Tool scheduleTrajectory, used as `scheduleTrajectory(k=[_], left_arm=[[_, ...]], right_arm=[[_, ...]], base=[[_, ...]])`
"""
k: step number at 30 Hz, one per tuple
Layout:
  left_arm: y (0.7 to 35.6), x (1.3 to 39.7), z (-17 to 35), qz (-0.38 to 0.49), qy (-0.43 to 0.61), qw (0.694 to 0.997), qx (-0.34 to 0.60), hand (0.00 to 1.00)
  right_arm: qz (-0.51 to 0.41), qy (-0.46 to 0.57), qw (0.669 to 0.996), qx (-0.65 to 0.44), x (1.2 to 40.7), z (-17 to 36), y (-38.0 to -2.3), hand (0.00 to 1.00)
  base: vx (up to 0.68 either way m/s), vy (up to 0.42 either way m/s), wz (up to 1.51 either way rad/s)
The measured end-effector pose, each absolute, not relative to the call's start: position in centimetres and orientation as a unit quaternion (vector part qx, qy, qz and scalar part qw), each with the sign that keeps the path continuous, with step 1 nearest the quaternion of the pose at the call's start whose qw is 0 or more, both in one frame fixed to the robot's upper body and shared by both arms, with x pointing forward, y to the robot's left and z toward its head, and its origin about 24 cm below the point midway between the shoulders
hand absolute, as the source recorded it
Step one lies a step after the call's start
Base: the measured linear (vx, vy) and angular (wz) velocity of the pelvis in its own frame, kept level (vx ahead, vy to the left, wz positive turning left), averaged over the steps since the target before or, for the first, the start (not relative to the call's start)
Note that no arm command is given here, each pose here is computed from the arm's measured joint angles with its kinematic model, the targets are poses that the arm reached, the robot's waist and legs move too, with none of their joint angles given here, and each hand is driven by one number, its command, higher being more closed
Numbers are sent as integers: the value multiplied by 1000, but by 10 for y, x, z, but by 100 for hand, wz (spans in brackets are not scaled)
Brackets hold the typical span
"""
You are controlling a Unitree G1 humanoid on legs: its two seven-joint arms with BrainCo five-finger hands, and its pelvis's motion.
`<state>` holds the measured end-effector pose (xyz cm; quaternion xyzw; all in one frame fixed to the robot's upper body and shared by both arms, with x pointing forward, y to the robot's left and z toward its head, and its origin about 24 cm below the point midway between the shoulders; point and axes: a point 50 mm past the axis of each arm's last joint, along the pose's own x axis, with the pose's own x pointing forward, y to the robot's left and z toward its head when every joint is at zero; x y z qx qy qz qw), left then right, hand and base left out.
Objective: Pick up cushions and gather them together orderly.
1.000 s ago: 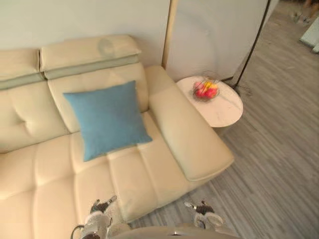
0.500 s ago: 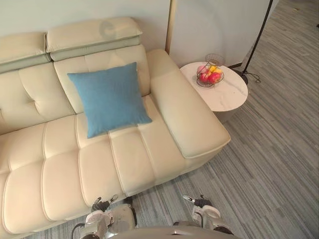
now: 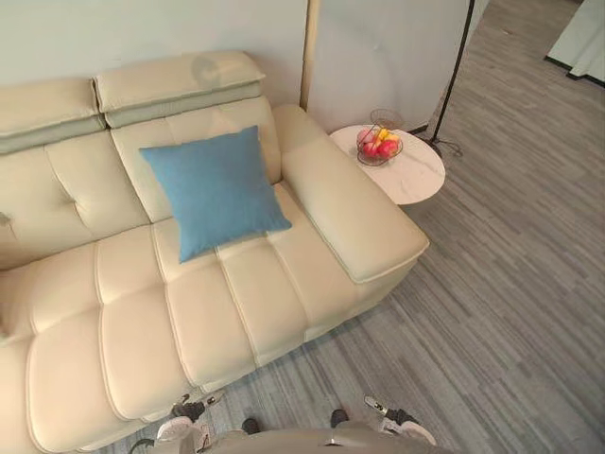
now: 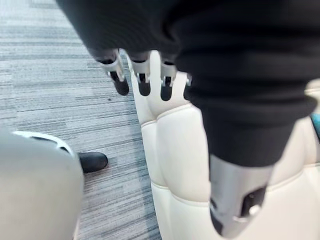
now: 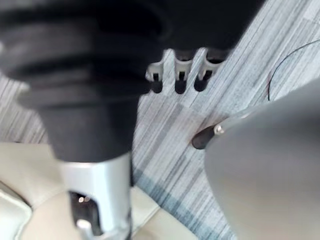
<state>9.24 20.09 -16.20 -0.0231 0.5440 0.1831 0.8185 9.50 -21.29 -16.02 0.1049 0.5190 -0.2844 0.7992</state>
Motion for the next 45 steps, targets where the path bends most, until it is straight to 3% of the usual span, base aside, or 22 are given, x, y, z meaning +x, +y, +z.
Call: scheduleTrajectory(k=[9, 10, 45], left_arm=[[198, 88, -164, 182, 552, 813, -28, 0], [203, 85, -165, 190, 558, 807, -29, 0], [201, 96, -163, 184, 543, 819, -39, 0]], right_arm=[[-278, 524, 800, 94, 95, -160, -216, 0], [-231, 535, 810, 59, 103, -161, -209, 0], [-267, 527, 799, 116, 100, -161, -210, 0]], base=[[-93, -45, -1], [0, 0, 0], [-6, -12, -10]])
